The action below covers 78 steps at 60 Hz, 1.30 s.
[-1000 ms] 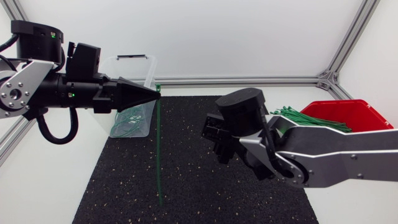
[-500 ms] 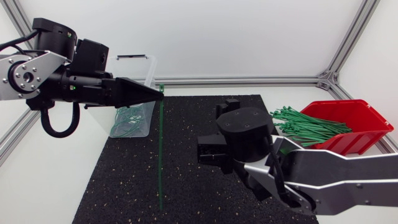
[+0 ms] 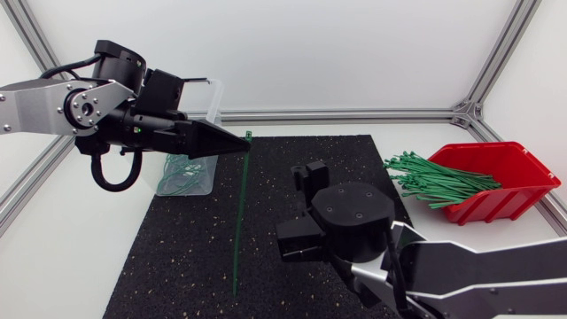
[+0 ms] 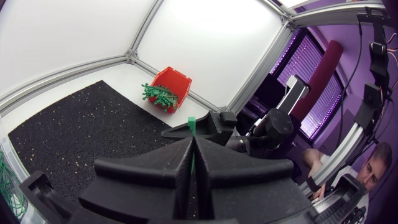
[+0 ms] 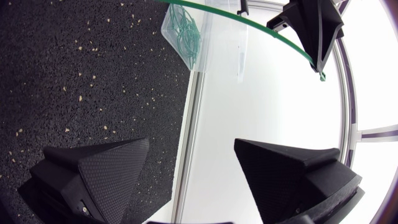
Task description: Take a green cable tie from the red box, thread the tail through the head to close it, then place it in the transparent bin on the left.
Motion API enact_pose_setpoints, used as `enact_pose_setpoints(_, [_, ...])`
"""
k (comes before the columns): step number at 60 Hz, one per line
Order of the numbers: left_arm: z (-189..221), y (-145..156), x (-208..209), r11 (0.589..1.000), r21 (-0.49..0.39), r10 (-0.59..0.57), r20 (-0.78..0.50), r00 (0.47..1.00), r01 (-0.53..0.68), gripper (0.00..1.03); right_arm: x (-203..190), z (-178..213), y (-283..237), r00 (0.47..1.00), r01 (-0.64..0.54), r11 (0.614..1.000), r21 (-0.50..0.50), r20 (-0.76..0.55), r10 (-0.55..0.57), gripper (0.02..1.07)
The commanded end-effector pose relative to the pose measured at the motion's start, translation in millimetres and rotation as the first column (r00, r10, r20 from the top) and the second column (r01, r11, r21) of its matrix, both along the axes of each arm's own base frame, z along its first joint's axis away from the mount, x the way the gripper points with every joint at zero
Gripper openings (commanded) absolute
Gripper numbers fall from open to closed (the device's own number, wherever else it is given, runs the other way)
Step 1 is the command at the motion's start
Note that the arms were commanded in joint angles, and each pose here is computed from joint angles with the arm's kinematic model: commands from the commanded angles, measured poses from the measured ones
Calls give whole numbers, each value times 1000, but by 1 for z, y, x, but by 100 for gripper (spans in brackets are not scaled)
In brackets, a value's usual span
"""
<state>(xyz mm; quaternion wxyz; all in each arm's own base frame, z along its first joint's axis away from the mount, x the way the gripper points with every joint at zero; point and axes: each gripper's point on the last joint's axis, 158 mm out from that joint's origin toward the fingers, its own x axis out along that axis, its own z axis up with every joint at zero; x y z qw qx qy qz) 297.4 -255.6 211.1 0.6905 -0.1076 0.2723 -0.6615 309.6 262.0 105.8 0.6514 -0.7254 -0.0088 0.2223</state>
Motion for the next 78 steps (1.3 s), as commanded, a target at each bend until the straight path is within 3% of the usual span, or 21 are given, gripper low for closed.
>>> enact_pose_setpoints(1, [-8,-1,2,1000,1,-16,13,1000,16,3,-2,-15,3,1000,-12,998,-69,1,12,102])
enact_pose_setpoints(8, [-16,-1,6,1000,7,-21,12,1000,21,3,-7,-29,9,1000,-17,992,-123,-5,17,102])
enact_pose_setpoints(30, [-20,4,25,1000,17,4,1,1000,-4,3,-52,-42,72,978,-204,967,-154,6,208,103])
enact_pose_setpoints(57, [-22,6,38,1000,22,20,-11,1000,-19,3,-89,-66,108,949,-308,932,-191,1,314,102])
enact_pose_setpoints(70, [-25,8,38,999,26,22,-21,1000,-21,3,-92,-73,115,935,-348,912,-219,-1,356,92])
enact_pose_setpoints(75, [-24,9,37,999,30,19,-23,1000,-18,3,-93,-74,117,928,-362,906,-219,1,371,80])
enact_pose_setpoints(78, [-23,9,36,999,31,17,-22,1000,-16,3,-93,-72,118,928,-364,907,-213,8,374,78])
